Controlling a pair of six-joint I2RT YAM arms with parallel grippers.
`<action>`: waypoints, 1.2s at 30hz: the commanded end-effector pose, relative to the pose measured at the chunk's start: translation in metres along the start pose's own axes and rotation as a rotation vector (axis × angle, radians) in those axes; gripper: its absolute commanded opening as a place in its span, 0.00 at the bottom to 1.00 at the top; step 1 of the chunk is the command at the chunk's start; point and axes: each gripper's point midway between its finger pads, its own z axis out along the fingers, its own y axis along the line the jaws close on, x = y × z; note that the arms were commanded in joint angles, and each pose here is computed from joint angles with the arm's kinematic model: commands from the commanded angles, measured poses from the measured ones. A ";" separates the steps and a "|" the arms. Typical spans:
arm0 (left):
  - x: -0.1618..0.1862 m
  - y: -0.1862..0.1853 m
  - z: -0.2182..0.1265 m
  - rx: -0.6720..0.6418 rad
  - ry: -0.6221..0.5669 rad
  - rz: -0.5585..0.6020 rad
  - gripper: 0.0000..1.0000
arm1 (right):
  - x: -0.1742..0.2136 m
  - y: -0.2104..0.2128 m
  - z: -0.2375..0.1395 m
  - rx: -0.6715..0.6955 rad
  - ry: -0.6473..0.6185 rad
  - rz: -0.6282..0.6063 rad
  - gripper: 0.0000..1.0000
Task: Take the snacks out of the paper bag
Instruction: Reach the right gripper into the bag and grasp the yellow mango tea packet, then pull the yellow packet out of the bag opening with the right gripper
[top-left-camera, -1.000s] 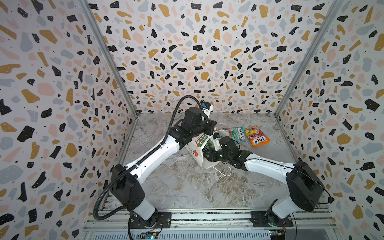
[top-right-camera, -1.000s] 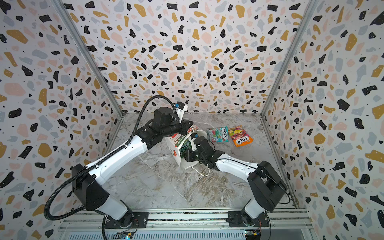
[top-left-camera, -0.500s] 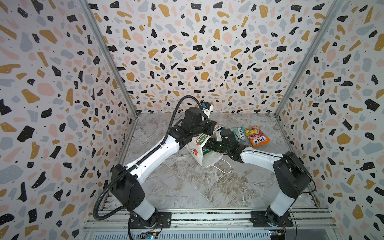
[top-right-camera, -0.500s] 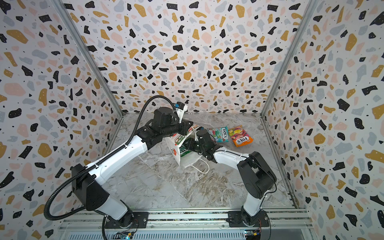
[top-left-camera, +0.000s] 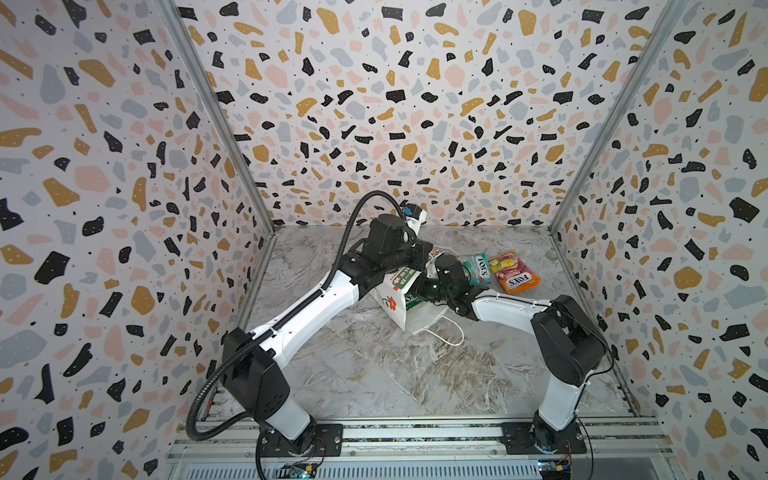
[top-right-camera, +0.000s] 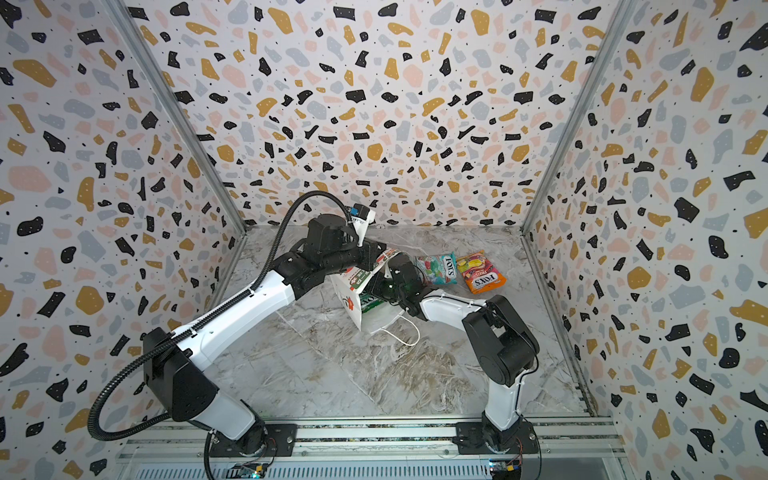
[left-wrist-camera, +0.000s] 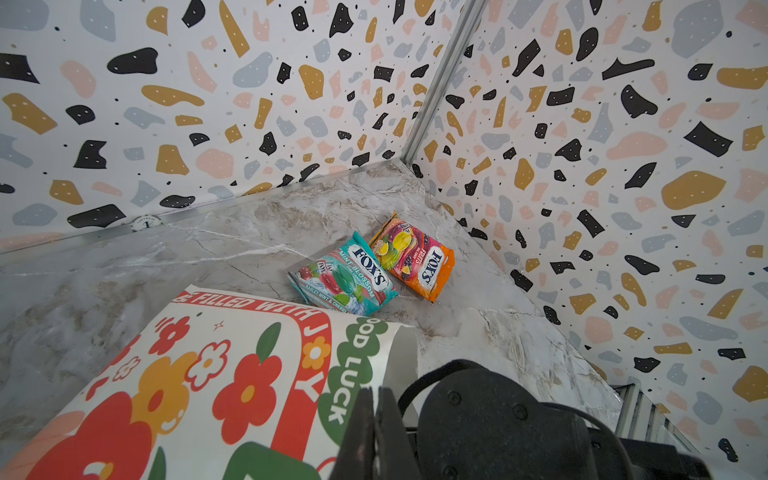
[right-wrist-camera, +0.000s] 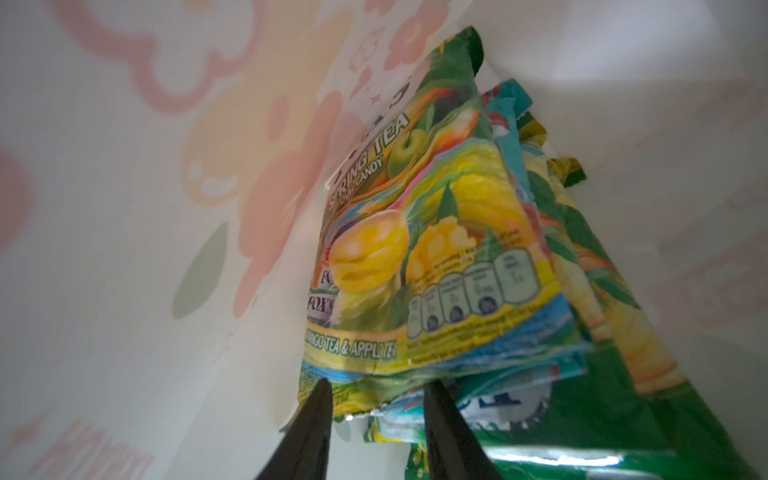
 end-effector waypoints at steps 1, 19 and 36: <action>-0.017 -0.012 -0.012 0.027 -0.044 0.027 0.00 | -0.015 0.015 -0.001 -0.030 -0.035 0.001 0.39; -0.015 -0.008 -0.013 0.004 -0.039 0.029 0.00 | -0.029 0.012 0.030 -0.041 -0.045 0.035 0.14; -0.001 0.024 -0.012 -0.156 -0.028 0.026 0.00 | -0.003 0.029 -0.024 -0.044 -0.024 -0.284 0.00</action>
